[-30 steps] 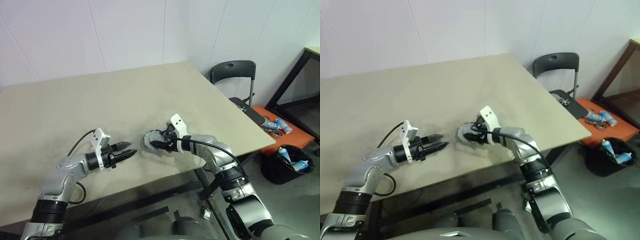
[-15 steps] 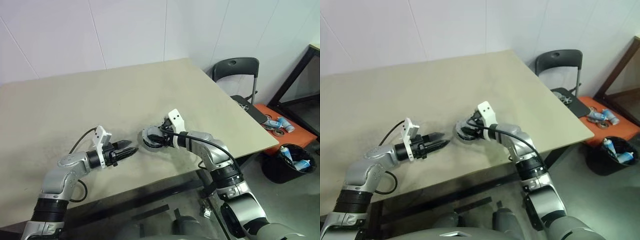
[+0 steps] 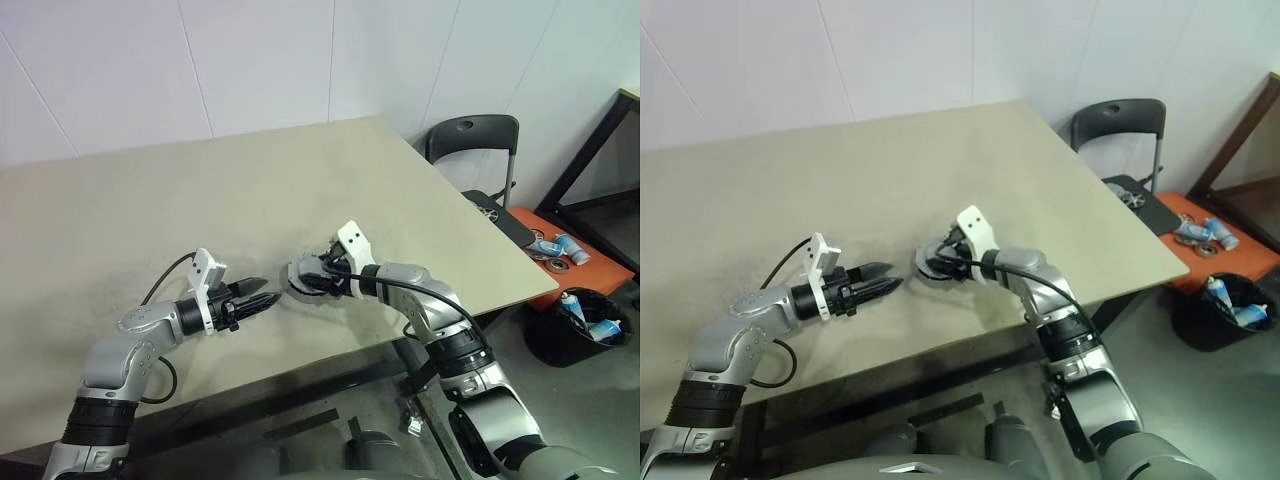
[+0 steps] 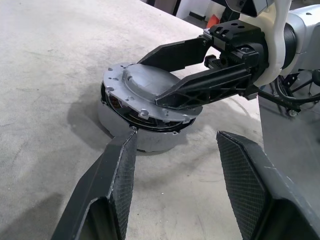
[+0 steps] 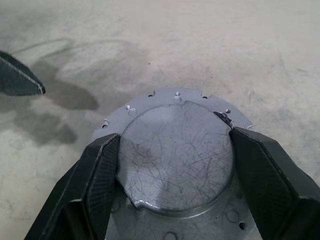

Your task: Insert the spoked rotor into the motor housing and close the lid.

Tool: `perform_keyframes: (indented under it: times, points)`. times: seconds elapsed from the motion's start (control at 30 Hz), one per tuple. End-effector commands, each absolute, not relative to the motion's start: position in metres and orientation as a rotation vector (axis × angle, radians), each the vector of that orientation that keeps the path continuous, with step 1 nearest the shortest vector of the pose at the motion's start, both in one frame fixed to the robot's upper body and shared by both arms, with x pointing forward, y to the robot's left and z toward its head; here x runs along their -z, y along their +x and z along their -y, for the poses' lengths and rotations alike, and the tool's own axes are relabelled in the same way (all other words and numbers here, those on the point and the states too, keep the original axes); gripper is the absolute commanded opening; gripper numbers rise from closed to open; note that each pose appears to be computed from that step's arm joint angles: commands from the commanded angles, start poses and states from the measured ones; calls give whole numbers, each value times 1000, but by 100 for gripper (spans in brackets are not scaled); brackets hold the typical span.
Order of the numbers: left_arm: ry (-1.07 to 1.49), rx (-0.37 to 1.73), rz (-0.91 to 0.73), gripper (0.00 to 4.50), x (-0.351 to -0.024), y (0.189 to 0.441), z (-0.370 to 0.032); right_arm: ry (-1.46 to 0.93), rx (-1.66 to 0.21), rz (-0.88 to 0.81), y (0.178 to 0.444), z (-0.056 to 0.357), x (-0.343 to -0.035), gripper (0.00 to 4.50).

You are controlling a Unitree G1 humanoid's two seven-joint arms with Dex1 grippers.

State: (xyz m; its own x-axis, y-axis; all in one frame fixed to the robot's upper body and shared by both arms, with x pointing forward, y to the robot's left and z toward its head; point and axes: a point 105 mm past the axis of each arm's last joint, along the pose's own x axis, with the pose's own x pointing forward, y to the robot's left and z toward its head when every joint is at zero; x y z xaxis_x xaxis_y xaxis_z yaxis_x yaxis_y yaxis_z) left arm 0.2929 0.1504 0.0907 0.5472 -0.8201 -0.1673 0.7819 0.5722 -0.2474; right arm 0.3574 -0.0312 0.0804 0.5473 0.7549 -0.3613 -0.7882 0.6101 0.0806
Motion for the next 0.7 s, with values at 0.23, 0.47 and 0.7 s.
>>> perform_keyframes:
  times: [0.23,0.47,0.7]
  points:
    - [-137,955,-223,270,-108,295,-149,-170,-915,-371,356,26,-69,311]
    - [-139,946,-225,270,-107,293,-150,-195,-913,-387,356,27,-59,311]
    - [-140,937,-230,270,-101,292,-155,-182,-925,-422,353,23,-51,311]
